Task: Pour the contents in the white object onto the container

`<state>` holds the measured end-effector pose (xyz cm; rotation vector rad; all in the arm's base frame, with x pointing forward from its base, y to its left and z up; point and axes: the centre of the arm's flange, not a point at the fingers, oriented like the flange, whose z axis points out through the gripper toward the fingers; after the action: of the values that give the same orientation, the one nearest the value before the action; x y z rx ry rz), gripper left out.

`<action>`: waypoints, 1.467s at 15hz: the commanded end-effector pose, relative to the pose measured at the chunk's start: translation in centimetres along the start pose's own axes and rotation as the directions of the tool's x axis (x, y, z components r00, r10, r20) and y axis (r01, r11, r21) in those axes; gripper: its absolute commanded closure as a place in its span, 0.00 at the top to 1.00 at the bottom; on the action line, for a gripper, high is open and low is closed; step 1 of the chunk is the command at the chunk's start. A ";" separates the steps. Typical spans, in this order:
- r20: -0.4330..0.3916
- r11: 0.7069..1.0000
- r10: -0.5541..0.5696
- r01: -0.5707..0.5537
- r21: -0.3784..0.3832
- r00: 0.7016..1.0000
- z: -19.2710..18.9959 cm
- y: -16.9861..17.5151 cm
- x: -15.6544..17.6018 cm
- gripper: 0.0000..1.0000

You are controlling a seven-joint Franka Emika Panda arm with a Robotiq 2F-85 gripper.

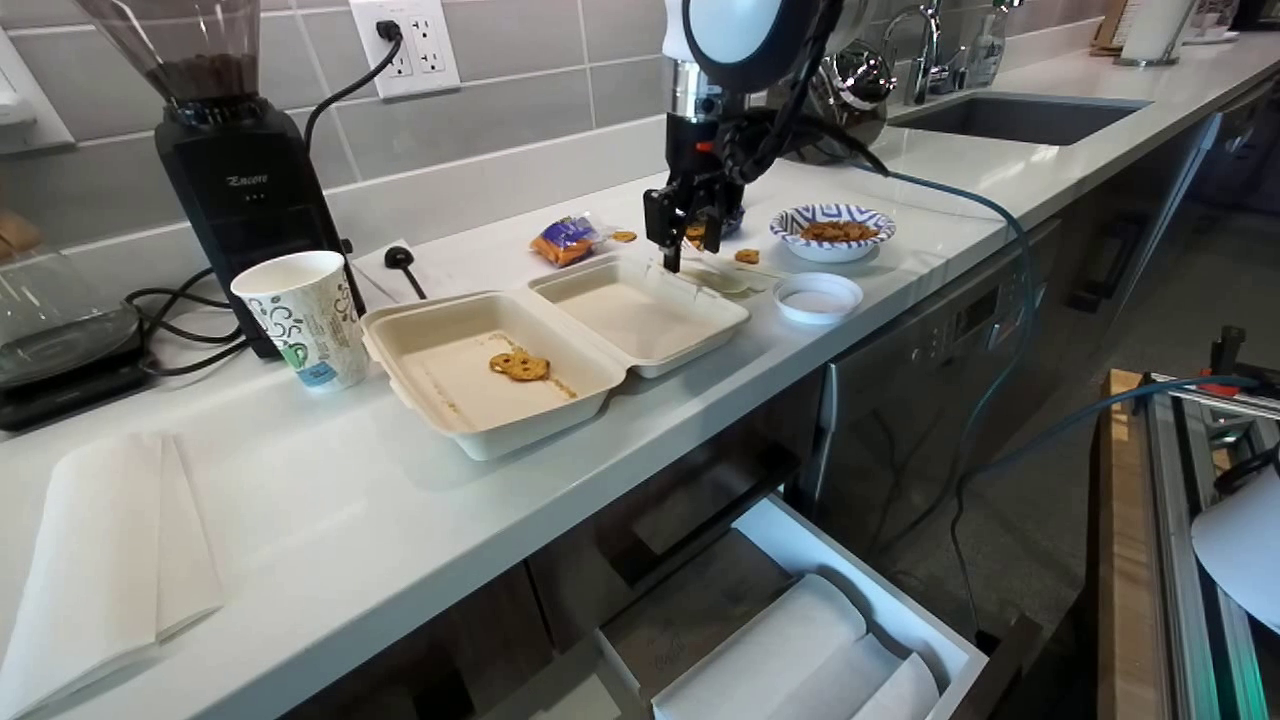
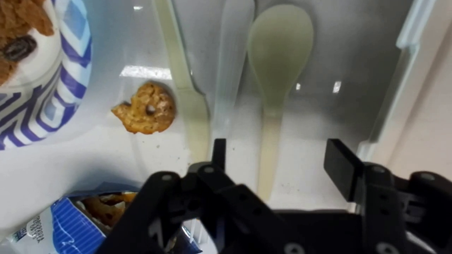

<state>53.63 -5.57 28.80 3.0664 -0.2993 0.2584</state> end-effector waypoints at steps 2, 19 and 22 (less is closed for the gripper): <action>-0.024 1.000 0.014 -0.015 -0.020 1.000 -0.8 0.4 0.7 1.00; -0.018 0.999 0.019 -0.020 -0.040 1.000 -6.7 0.5 1.9 1.00; 0.008 0.999 0.020 -0.020 -0.035 1.000 -8.2 0.5 1.8 1.00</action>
<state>54.46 -6.46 35.61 3.0343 -0.3205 0.2922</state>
